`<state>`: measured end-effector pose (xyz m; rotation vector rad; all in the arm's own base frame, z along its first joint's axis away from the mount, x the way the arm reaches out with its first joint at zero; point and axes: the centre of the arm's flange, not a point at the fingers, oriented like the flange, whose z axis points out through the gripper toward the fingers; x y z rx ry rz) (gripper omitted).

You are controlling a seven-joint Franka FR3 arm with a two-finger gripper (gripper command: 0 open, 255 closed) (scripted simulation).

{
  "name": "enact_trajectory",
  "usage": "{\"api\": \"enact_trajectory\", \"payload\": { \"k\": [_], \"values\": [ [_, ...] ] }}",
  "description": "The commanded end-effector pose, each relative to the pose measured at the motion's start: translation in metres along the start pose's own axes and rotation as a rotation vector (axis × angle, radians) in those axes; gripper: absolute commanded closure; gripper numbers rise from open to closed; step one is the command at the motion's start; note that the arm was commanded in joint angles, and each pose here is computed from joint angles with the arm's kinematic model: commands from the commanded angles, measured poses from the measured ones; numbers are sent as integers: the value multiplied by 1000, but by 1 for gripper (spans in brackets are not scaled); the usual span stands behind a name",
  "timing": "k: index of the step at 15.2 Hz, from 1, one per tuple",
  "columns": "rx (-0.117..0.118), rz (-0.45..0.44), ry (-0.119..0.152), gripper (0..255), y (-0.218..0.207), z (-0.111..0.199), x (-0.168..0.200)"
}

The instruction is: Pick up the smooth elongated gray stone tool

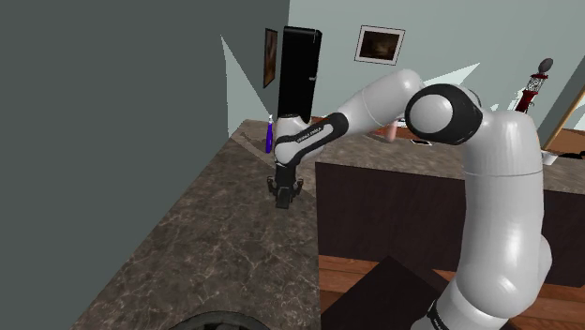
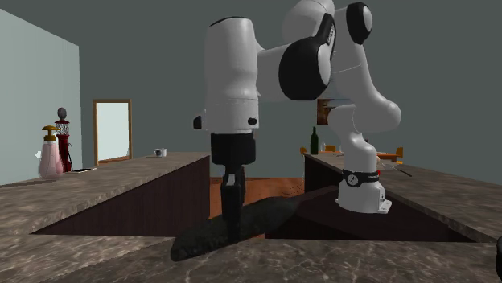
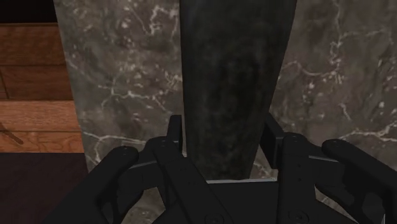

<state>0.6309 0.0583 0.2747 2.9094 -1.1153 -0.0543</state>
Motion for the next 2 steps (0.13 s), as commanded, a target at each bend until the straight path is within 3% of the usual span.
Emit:
{"api": "enact_trajectory", "payload": {
  "k": [1,2],
  "values": [
    [0,0,0,255,1,-6,-1],
    [0,0,0,255,1,-6,-1]
  ]
}}
